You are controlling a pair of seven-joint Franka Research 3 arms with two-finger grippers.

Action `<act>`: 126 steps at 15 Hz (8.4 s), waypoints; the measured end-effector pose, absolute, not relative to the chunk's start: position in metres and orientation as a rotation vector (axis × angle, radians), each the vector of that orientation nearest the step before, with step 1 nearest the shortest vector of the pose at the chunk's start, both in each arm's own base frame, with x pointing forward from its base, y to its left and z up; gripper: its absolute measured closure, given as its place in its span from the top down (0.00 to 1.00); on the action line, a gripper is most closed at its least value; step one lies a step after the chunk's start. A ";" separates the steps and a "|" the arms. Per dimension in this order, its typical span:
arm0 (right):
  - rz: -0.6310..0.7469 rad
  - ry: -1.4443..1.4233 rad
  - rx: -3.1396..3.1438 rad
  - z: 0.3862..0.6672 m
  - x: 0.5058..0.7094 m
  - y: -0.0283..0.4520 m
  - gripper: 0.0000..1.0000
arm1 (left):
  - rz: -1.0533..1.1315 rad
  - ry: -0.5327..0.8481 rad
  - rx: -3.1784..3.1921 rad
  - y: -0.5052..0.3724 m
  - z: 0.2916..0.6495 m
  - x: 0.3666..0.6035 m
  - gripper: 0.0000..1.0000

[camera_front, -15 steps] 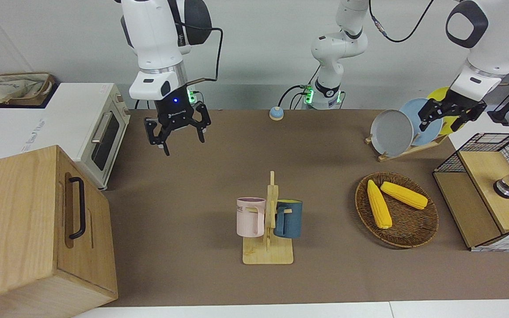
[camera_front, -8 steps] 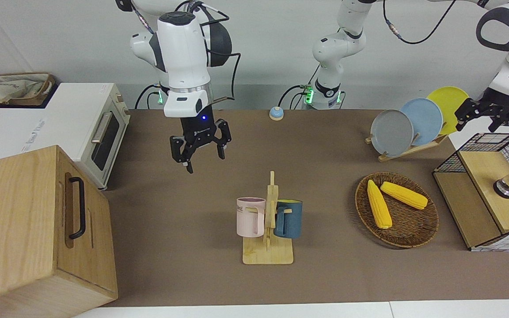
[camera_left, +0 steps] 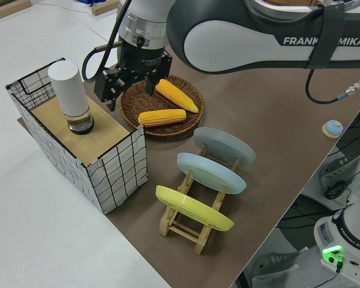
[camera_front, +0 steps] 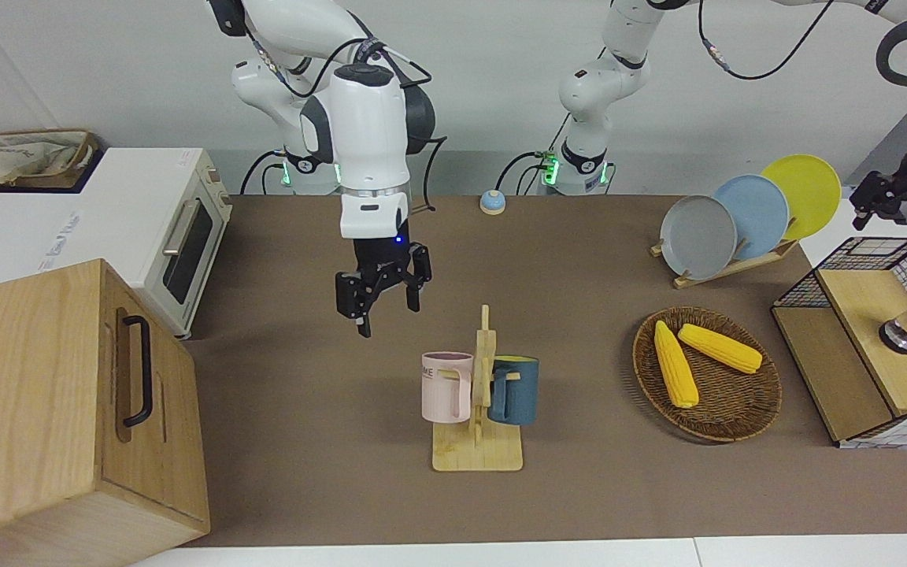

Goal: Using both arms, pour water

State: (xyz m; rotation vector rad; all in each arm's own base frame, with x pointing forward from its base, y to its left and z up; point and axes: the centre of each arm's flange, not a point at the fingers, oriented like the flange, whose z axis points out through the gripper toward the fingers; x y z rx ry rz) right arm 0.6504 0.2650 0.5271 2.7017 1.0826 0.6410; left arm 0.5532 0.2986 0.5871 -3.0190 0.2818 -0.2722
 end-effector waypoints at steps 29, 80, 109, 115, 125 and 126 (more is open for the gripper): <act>0.655 1.316 2.493 0.469 0.691 0.312 0.53 | -1.053 -0.077 -2.972 0.366 0.494 0.617 1.00; 0.748 1.078 2.621 0.452 0.695 0.320 0.09 | -1.061 -0.076 -2.974 0.363 0.493 0.619 0.63; 0.709 1.055 2.636 0.464 0.689 0.319 0.09 | -1.066 -0.075 -2.971 0.363 0.497 0.618 0.63; 0.679 1.047 2.640 0.464 0.688 0.316 0.09 | -1.075 -0.071 -2.965 0.362 0.504 0.617 0.63; 0.638 1.025 2.639 0.479 0.686 0.303 0.09 | -1.074 -0.062 -2.978 0.359 0.522 0.610 0.63; 0.636 1.024 2.638 0.480 0.686 0.301 0.09 | -1.075 -0.061 -2.977 0.358 0.525 0.609 0.63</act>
